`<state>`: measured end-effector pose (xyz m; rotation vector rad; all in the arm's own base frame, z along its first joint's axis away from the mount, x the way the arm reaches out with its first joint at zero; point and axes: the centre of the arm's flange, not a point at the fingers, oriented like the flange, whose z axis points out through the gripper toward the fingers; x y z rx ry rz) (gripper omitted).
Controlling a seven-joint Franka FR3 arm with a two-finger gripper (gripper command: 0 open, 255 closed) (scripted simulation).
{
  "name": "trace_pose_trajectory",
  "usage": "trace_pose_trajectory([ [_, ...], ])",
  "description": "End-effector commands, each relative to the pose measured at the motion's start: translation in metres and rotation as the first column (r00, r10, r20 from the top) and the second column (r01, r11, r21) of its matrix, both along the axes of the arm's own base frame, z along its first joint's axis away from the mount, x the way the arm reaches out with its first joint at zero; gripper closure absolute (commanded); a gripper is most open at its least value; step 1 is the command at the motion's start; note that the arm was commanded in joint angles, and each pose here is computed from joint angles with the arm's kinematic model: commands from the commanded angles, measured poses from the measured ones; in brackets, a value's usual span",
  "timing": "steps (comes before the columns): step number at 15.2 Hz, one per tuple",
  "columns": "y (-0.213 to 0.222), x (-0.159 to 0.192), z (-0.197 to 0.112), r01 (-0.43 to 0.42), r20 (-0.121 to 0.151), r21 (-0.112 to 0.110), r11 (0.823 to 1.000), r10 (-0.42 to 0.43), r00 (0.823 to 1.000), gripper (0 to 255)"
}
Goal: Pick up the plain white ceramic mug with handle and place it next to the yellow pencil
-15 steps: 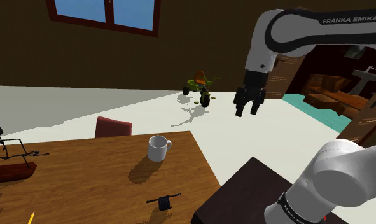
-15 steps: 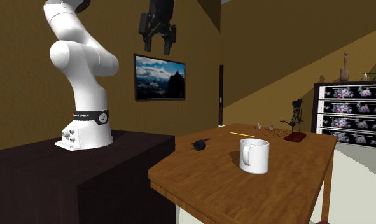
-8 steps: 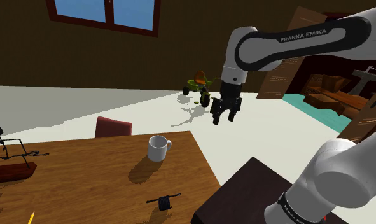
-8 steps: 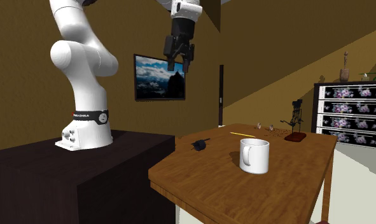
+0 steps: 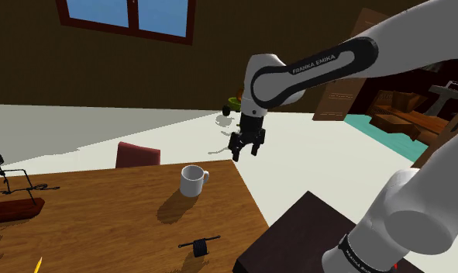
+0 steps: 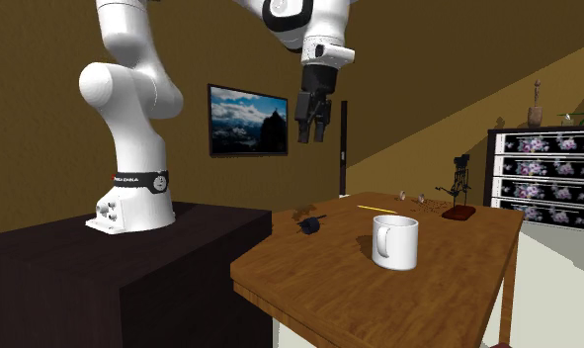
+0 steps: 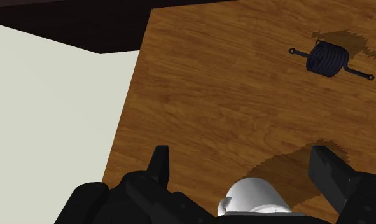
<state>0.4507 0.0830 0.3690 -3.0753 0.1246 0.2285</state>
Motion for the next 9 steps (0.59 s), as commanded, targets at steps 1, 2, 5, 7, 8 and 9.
trace_pose_trajectory([
  [1,0.014,0.017,-0.017,-0.014,0.009,-0.005,1.0,0.014,1.0,0],
  [2,0.02,0.025,-0.025,-0.021,0.013,-0.008,1.0,0.021,1.0,0],
  [5,0.037,0.049,-0.05,-0.042,0.025,-0.018,0.999,0.042,0.999,0],
  [7,0.049,0.066,-0.067,-0.056,0.033,-0.024,0.998,0.057,0.998,0],
  [8,0.055,0.074,-0.075,-0.063,0.037,-0.028,0.998,0.064,0.997,0],
  [9,0.061,0.082,-0.084,-0.07,0.04,-0.031,0.997,0.071,0.997,0],
])
